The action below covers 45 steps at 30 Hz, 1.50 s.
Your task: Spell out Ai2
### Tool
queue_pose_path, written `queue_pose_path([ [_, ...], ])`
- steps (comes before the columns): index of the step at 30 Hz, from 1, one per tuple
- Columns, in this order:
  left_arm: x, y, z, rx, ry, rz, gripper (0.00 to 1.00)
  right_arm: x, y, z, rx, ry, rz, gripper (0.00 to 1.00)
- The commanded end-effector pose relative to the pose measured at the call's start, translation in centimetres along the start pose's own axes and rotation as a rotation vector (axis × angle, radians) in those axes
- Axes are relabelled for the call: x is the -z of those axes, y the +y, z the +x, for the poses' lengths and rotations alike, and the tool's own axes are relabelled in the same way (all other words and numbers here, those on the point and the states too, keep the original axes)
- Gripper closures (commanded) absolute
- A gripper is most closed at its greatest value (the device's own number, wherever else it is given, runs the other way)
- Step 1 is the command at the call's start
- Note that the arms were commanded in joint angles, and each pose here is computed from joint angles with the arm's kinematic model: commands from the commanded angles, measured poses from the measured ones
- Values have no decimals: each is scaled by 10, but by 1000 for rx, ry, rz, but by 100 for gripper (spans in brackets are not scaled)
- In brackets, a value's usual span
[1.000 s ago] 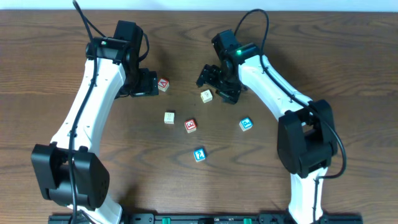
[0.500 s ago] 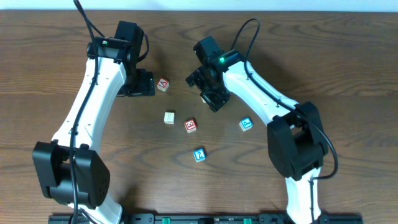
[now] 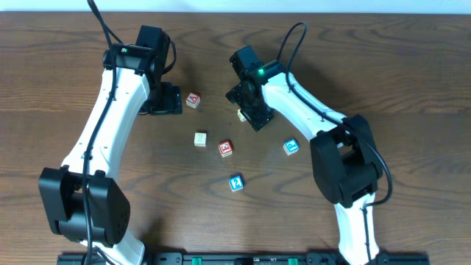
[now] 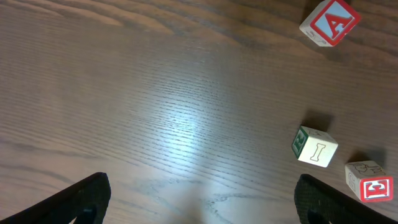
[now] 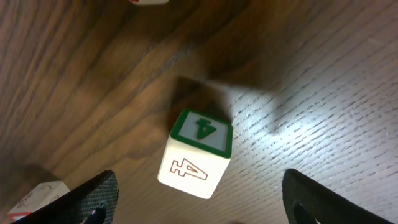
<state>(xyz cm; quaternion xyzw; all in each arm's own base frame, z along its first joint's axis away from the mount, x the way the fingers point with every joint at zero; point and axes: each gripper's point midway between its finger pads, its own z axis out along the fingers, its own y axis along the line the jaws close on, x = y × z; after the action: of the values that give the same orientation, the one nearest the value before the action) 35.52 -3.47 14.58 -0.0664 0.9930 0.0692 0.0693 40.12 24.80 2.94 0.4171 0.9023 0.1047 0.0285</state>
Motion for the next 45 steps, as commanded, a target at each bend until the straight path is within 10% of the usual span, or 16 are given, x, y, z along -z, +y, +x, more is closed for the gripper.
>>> queue_pose_path([
  [1,-3,5,-2,3,3,-33,5,0,3,-6,11,-42,3,18],
  [20,-3,5,-2,3,2,-36,5,-28,-1,3,18,-19,34,27],
  [31,-2,9,-2,2,0,-55,4,-31,-1,-8,105,-40,33,75],
  [45,-2,9,0,1,8,-57,5,1,-55,-67,512,-151,286,68],
])
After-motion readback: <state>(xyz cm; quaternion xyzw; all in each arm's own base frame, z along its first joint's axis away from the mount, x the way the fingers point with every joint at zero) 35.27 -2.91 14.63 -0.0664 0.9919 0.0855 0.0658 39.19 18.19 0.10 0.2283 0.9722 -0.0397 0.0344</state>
